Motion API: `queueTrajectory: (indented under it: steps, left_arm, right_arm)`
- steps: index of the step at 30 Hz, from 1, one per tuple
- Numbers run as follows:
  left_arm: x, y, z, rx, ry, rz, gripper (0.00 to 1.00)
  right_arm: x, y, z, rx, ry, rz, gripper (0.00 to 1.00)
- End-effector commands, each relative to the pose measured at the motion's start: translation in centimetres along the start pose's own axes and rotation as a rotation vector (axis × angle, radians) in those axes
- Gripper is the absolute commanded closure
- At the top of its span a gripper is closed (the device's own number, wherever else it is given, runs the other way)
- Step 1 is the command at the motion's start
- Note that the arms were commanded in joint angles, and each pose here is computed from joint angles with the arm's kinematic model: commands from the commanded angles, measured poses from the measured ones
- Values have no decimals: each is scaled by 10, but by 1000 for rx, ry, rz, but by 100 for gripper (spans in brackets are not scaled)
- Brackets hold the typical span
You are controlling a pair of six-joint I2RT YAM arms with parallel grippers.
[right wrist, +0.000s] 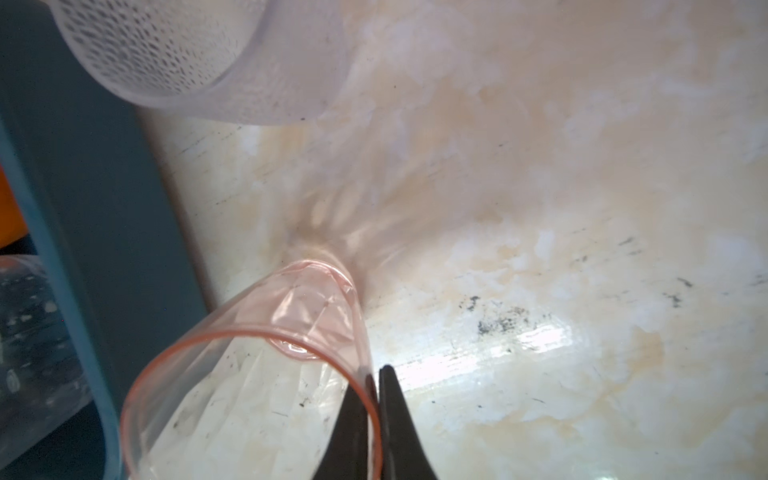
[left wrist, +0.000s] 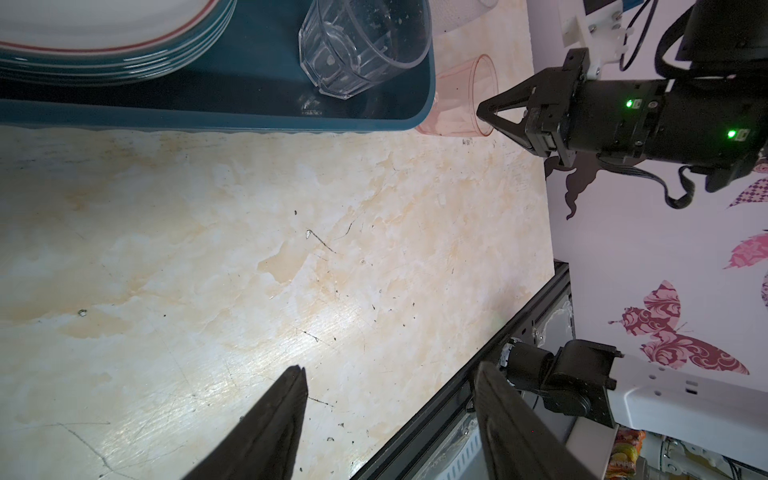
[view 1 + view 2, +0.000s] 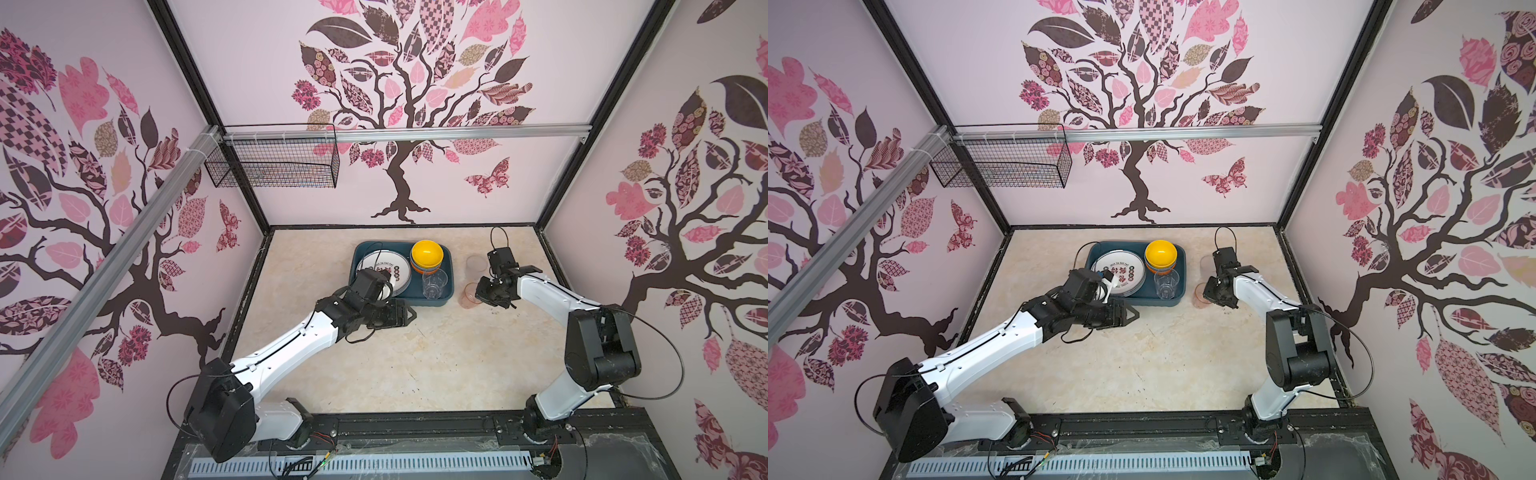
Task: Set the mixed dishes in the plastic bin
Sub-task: 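Lower the right gripper onto the pink cup rim and grip it, then lift the pink cup with the right gripper and lower it into the clear tumbler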
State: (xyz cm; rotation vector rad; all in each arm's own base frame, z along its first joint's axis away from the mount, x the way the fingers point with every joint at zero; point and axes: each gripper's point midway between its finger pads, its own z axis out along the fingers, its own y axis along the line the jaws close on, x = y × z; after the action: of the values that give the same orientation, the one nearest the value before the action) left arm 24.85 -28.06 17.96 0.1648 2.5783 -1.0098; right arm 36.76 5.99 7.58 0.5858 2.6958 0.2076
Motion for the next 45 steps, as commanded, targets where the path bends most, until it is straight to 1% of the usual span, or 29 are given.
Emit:
queueTrajectory:
  steps: [1,13,21,34,37,38,45]
  left_arm:
    - [-3,4,-6,-10,-27,9,32]
    - [-13,23,-26,-34,-91,-32,31]
    - [-21,35,-44,-60,-136,-48,31]
    - [-27,45,-57,-105,-174,-48,30]
    - [-29,47,-60,-114,-185,-50,28]
    - [-28,50,-60,-121,-184,-61,25]
    - [-32,57,-68,-118,-199,-90,25]
  right_arm:
    - [-4,-5,-26,12,-43,-22,100]
    - [-11,5,-69,-25,-64,-74,100]
    - [-16,30,-91,-80,-82,-112,100]
    - [-22,83,-101,-120,-61,-226,100]
    - [-25,92,-101,-133,-57,-236,100]
    - [-25,95,-101,-135,-54,-241,100]
    - [-26,114,-93,-142,-34,-275,100]
